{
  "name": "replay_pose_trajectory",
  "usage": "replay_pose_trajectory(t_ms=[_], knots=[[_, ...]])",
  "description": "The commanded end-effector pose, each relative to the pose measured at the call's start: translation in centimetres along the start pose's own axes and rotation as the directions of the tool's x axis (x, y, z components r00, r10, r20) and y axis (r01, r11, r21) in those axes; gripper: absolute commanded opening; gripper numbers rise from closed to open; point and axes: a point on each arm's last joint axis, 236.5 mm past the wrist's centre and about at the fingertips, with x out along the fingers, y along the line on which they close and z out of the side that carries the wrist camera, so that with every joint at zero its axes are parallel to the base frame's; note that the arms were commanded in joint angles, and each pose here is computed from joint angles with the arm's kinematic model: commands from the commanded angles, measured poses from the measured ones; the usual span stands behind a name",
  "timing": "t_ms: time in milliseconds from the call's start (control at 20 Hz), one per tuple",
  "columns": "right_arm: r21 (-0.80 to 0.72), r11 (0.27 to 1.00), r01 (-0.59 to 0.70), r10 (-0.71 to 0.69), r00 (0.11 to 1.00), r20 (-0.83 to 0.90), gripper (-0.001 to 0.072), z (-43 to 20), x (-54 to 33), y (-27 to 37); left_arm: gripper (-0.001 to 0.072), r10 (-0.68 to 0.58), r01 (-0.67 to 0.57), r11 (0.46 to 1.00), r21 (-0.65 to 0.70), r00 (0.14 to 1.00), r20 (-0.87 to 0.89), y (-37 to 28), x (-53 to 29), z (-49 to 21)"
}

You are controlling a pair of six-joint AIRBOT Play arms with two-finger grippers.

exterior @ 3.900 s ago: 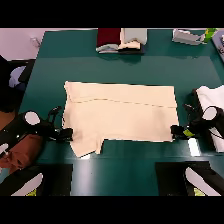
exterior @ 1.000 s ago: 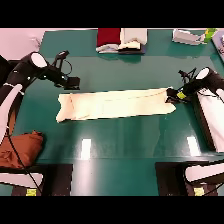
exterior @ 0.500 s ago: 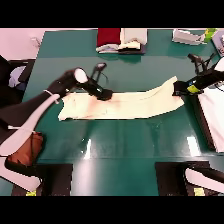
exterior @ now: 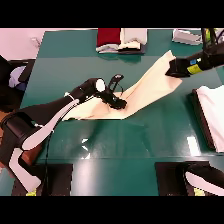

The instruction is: Fold the shirts.

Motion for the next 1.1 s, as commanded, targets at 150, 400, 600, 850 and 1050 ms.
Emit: replay_pose_trajectory(t_ms=[150,400,600,850,1050], knots=[[-0.079,0.994,-0.078,0.078,0.997,0.001,0.0018,2.2,0.7,6.0,0.0023,0.018,-0.018,1.000,0.010,1.000,0.011,1.2,-3.4,2.4],[-0.146,0.968,-0.206,0.206,0.978,-0.014,0.0018,3.0,3.0,12.9,0.0023,0.180,-0.180,0.984,-0.018,0.965,0.193,7.8,-16.3,6.3],[-0.197,0.900,-0.389,0.388,0.921,-0.047,0.0019,2.7,7.0,22.3,0.0024,0.411,-0.397,0.911,-0.111,0.856,0.314,14.6,-30.1,5.4],[-0.220,0.835,-0.504,0.492,0.864,-0.111,0.0023,-1.0,17.5,31.4,0.0024,0.564,-0.508,0.825,-0.248,0.707,0.427,17.0,-42.4,2.1],[-0.248,0.805,-0.539,0.518,0.842,-0.150,0.0276,-3.4,22.5,33.1,0.0024,0.585,-0.528,0.809,-0.261,0.675,0.450,16.6,-45.1,0.8]])
